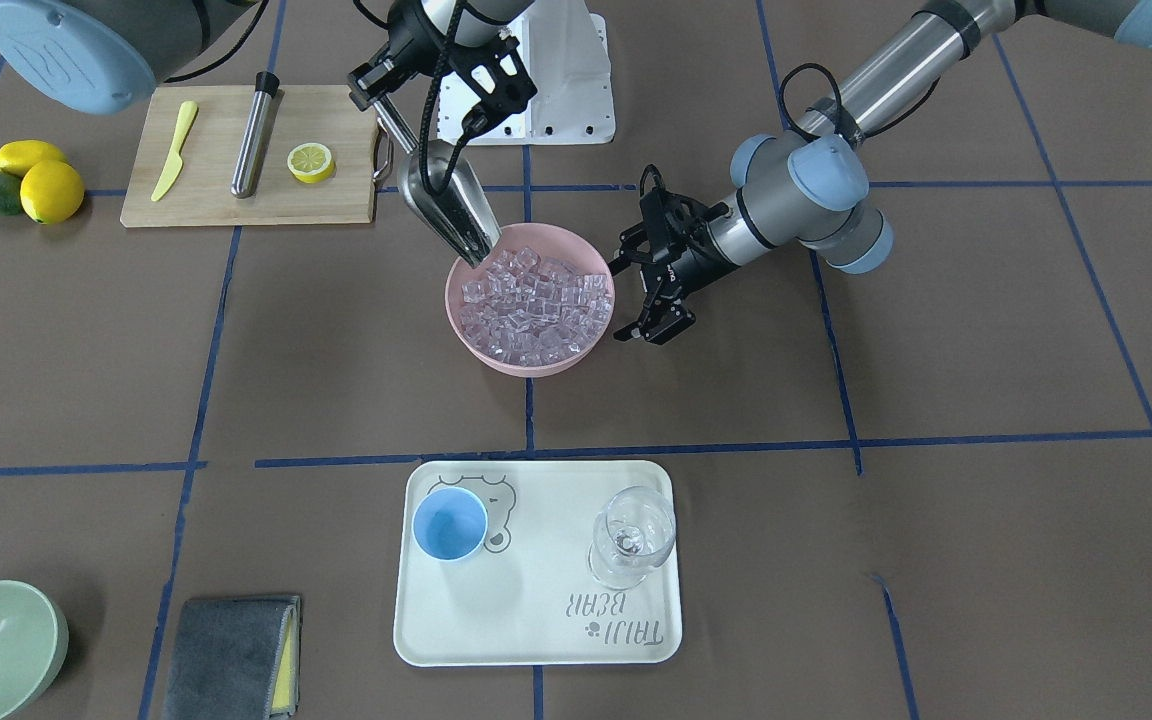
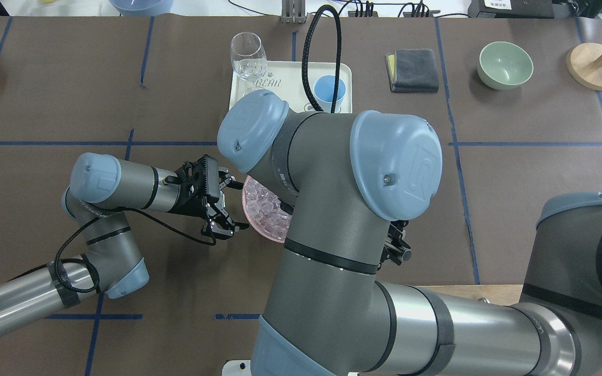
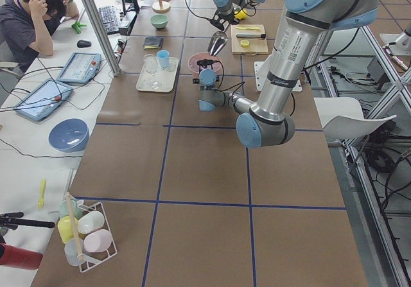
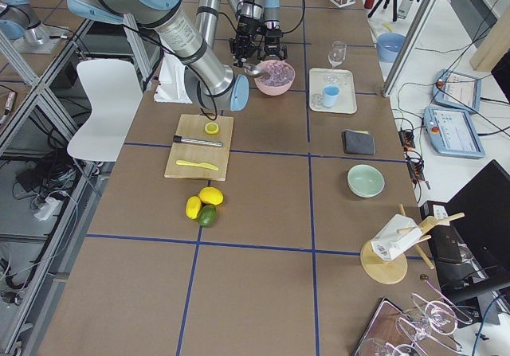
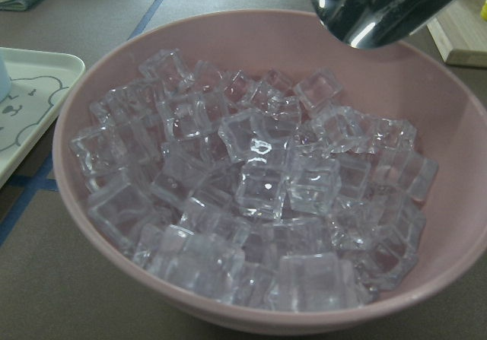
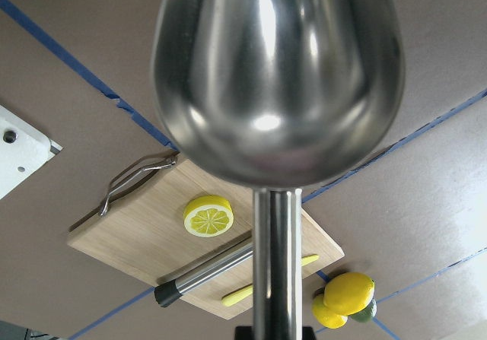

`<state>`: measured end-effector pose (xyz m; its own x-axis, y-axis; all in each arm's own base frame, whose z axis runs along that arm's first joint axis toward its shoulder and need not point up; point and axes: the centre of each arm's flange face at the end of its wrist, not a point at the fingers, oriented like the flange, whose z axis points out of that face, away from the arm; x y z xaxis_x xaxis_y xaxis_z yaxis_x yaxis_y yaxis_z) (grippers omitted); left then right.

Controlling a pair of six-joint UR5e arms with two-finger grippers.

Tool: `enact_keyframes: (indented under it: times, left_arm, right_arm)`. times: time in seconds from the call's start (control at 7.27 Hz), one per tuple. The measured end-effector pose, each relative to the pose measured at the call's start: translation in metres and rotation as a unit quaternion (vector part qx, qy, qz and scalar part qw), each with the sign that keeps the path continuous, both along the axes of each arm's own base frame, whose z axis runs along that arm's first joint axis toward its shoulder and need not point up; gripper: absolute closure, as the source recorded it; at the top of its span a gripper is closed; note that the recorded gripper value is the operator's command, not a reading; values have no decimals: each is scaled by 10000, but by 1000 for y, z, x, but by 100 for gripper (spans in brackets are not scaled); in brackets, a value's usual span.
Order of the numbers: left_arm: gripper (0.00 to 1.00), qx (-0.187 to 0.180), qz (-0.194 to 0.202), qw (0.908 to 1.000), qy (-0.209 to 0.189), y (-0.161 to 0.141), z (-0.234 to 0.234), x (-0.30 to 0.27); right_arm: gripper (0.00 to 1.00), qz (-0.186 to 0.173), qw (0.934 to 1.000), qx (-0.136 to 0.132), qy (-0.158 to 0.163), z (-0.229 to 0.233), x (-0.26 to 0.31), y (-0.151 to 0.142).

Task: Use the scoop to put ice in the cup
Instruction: 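Dip the scoop into the ice cubes in the pink bowl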

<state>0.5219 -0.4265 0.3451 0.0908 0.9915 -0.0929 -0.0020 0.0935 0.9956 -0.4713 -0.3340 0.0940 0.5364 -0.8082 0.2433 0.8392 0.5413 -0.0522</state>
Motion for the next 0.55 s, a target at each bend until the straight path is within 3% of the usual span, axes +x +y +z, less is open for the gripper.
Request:
enact_keyframes:
  times: [0.55]
  left_arm:
    - [0,9,0,10000,14,0,-1,0]
  right_arm:
    - [100,-109,9999,-16,118,2,-45,-21]
